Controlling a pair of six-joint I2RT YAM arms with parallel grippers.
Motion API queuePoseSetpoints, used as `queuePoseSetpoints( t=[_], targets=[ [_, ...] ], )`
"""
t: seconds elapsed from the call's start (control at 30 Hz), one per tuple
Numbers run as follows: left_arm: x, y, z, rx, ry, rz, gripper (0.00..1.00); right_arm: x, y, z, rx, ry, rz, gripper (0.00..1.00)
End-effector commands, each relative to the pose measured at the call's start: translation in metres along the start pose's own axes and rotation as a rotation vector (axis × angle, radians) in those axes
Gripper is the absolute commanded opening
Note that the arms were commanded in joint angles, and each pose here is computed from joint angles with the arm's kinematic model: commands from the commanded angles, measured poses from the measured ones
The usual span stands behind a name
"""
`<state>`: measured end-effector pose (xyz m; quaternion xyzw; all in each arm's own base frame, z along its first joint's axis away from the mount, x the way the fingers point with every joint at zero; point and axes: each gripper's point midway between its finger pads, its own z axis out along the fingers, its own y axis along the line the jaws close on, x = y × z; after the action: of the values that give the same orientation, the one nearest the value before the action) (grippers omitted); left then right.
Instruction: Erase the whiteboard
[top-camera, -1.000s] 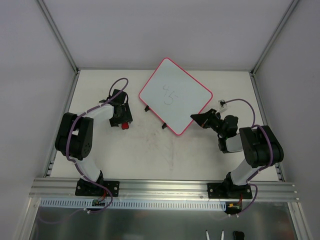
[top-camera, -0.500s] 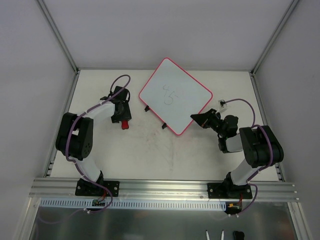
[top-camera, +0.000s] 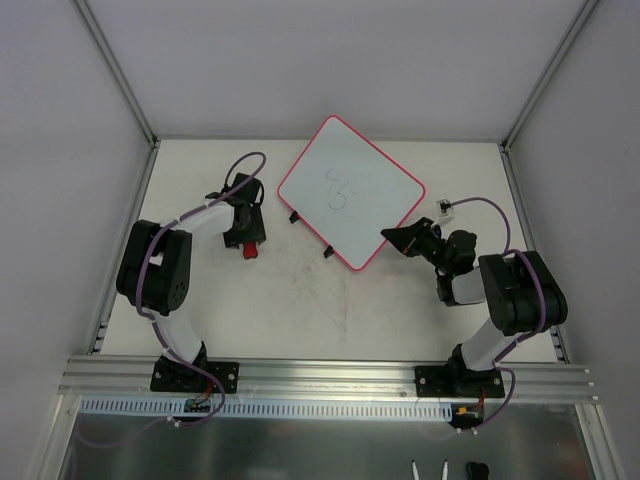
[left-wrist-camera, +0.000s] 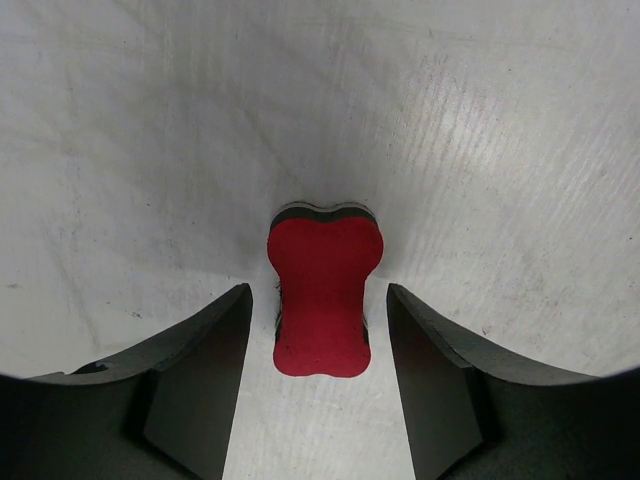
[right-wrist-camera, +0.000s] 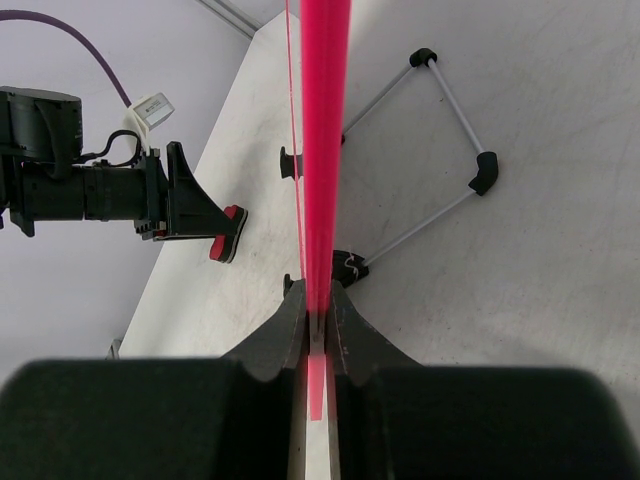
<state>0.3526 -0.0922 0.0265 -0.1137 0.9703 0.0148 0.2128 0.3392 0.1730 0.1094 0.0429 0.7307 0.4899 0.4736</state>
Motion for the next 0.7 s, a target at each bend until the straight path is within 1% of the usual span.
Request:
queuePoseSetpoints(
  t=[0.0,0.1,0.2,0.23,0.3,0.4,0.47,0.57,0.67],
  targets=[
    [-0.0058,-0.0025,-0.0024,-0.017,-0.003,0.024,0.56,-0.0199,0.0187,0.0051,-0.095,-0.056,-0.11,0.0],
    [-0.0037,-0.0033,-0.0004,-0.017,0.005,0.024,0.54,-0.0201,0.0186,0.0052,-0.094,-0.057,-0.11,0.0],
    [-0.0048,-0.0038,-0.0008,-0.015,0.002,0.024,0.41,-0.02,0.0186,0.0054,-0.095,-0.056,-0.11,0.0],
    [-0.0054,-0.0048,-0.0016,-0.012,0.0,0.026,0.34,-0.0203,0.0184,0.0055,-0.094,-0.057,-0.11,0.0],
    [-0.0066,-0.0049,-0.0027,-0.01,-0.004,0.034,0.27,-0.0201,0.0186,0.0054,-0.095,-0.056,-0.11,0.0],
    [-0.0072,-0.0052,-0.0023,-0.019,-0.008,0.046,0.28,-0.0208,0.0186,0.0052,-0.094,-0.058,-0.111,0.0],
    [-0.0055,-0.0057,-0.0015,-0.017,-0.004,0.048,0.33,-0.0203,0.0183,0.0049,-0.094,-0.057,-0.11,0.0],
    [-0.0054,-0.0056,-0.0018,-0.018,-0.003,0.049,0.38,-0.0202,0.0196,0.005,-0.097,-0.056,-0.111,0.0],
    [-0.0069,-0.0108,-0.0083,0.014,-0.008,0.04,0.33,-0.0209,0.0193,0.0051,-0.096,-0.057,-0.109,0.0]
  ],
)
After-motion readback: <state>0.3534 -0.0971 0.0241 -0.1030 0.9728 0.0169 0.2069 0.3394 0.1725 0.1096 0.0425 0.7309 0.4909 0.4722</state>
